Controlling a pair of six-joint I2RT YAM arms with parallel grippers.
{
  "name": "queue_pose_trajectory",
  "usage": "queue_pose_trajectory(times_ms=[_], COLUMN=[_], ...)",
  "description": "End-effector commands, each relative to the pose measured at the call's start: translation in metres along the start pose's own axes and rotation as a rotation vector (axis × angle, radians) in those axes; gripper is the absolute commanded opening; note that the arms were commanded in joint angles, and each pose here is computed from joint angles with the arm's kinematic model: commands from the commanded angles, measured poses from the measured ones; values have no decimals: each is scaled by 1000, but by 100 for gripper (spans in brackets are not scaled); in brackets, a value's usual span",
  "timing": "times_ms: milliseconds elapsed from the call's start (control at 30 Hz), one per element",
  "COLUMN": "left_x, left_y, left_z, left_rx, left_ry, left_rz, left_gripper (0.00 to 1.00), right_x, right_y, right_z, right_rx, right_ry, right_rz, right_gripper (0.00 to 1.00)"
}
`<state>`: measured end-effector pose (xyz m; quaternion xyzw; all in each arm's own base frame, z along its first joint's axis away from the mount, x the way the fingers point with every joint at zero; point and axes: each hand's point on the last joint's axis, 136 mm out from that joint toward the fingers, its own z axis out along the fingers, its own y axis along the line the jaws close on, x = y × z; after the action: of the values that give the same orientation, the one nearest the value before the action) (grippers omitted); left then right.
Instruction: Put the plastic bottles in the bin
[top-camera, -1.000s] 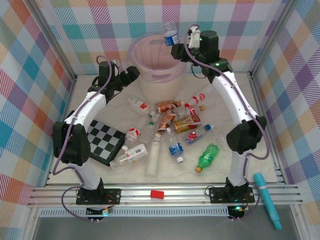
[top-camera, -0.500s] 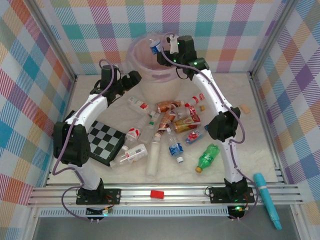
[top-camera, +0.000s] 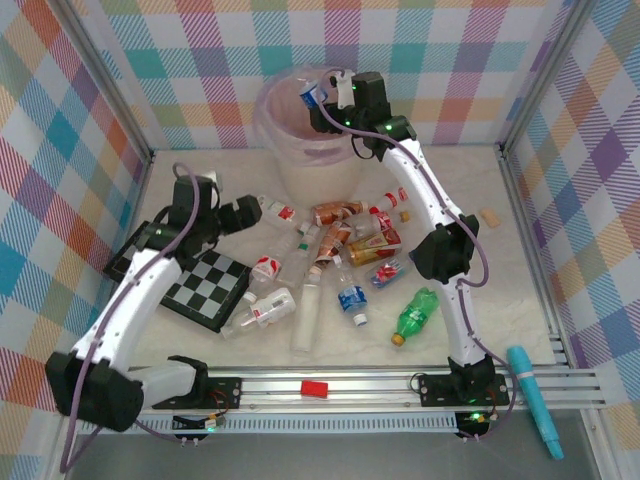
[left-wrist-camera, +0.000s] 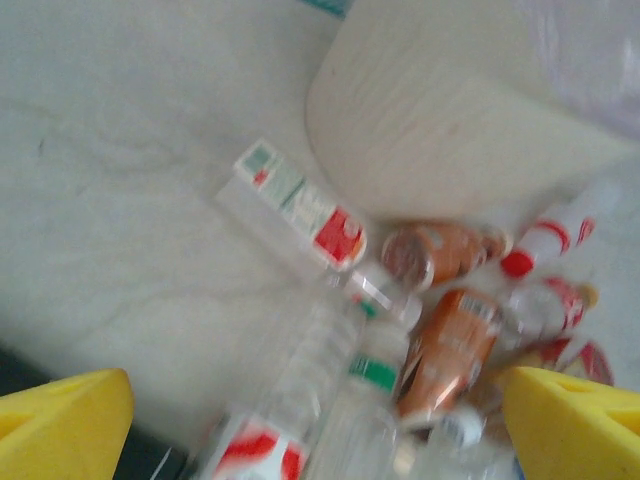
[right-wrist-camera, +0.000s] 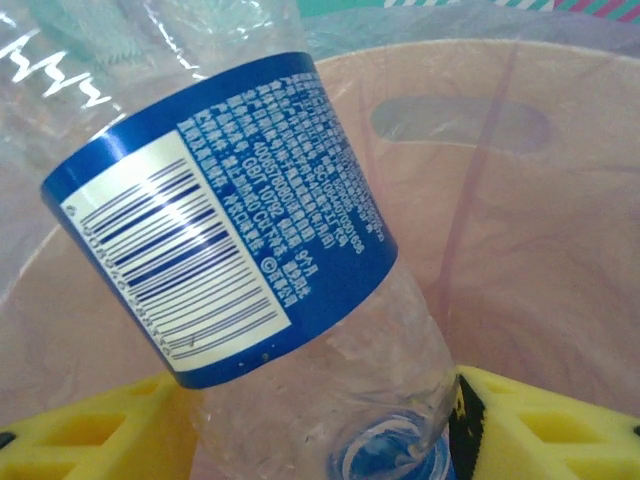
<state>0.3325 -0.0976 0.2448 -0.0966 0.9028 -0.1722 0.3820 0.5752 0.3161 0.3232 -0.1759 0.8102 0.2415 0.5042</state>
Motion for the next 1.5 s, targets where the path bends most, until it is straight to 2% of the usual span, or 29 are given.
queue_pose_trajectory(times_ms=[0,267,367,500,600,767,900,1100,1233,1467], left_x=[52,82,94,115,130,148,163,185,201,225], left_y=[25,23,19,15,14,11,10,14,17,25], left_z=[-17,-36,-36,-33,-30,-29,-27,-18,-12,2], left_rx=[-94,-69,-61,-61,-44,-28,-35,-53,-66,-99], left_ry=[151,205,252,319,354,400,435,479,504,527], left_rz=[85,110,151,209,216,239,269,247,254,275], left_gripper=[95,96,98,100,100,100,100,100,100,100], right_x=[22,2,-20,-52,-66,-67,-51,10,49,113], right_y=[-5,6,16,28,36,38,34,18,14,-2], right_z=[12,-4,-24,-61,-91,-129,-163,-203,-233,-268], right_rx=[19,-13,-38,-41,-42,-9,33,41,23,87], right_ry=[62,19,-28,-89,-103,-72,0,141,164,225], right_rz=[-8,-34,-68,-128,-160,-163,-116,56,138,232], right_gripper=[67,80,86,100,100,99,99,99,100,99])
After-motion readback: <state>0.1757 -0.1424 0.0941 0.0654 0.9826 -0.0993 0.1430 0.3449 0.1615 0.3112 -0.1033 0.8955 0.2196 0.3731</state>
